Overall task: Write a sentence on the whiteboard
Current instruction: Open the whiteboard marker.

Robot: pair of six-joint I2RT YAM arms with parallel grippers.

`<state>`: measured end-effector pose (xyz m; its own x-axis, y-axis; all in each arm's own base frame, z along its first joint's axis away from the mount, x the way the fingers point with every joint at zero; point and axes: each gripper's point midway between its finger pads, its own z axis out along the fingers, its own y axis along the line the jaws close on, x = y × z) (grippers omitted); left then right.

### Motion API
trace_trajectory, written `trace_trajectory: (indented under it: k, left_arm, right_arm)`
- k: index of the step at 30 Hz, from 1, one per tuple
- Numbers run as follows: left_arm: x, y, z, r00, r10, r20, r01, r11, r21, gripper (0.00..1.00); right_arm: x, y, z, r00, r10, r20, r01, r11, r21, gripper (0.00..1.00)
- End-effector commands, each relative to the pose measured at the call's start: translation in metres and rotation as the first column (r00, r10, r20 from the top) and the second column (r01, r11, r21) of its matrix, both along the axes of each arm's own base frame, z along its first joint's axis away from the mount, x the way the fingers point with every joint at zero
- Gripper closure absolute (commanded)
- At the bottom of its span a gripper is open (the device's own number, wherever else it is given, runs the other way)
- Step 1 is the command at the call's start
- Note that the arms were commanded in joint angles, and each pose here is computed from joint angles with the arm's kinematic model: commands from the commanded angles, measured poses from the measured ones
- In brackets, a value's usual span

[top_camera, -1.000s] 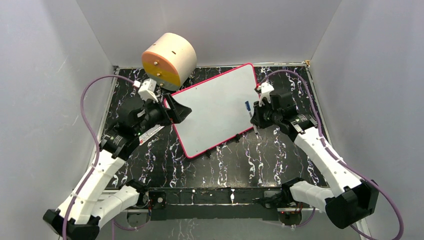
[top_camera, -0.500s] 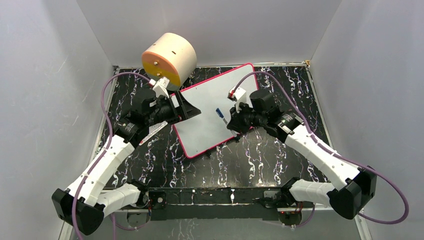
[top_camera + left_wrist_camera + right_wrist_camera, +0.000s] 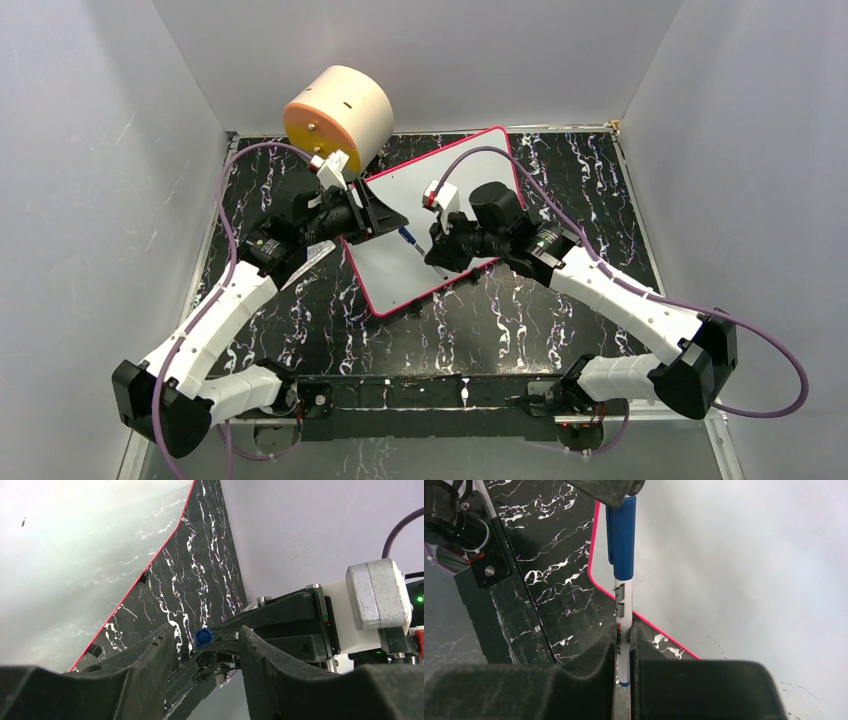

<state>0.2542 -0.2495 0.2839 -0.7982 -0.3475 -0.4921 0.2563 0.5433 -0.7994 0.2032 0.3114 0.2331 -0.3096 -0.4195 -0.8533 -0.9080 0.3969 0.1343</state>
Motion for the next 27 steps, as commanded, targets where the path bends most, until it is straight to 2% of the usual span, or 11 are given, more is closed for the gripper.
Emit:
trace_trajectory:
  k: [1,12,21,24,27]
  left_arm:
    - [-0.004,-0.007,0.006,0.999,-0.037,0.016,0.037,0.999,-0.029,0.53]
    - [-0.005,-0.017,-0.008,0.998,-0.059,0.002,0.059,0.998,-0.005,0.63]
    - [-0.006,-0.020,-0.011,0.998,-0.059,0.007,0.059,0.998,0.000,1.00]
    - [-0.005,-0.018,-0.009,1.000,-0.030,0.009,0.030,0.999,-0.012,1.00]
    - [-0.003,-0.015,-0.004,1.000,0.014,0.010,-0.013,0.998,-0.054,1.00]
  right_arm:
    - [0.005,0.017,0.042,0.995,0.029,0.095,-0.039,0.994,0.103,1.00]
    - [0.007,0.023,0.043,0.994,0.031,0.102,-0.043,0.992,0.118,1.00]
    - [0.009,0.023,0.042,0.993,0.012,0.116,-0.028,0.990,0.137,1.00]
    - [0.008,0.023,0.047,0.992,-0.003,0.128,-0.019,0.984,0.177,1.00]
    - [0.007,0.020,0.055,0.989,-0.034,0.141,-0.001,0.971,0.240,0.94]
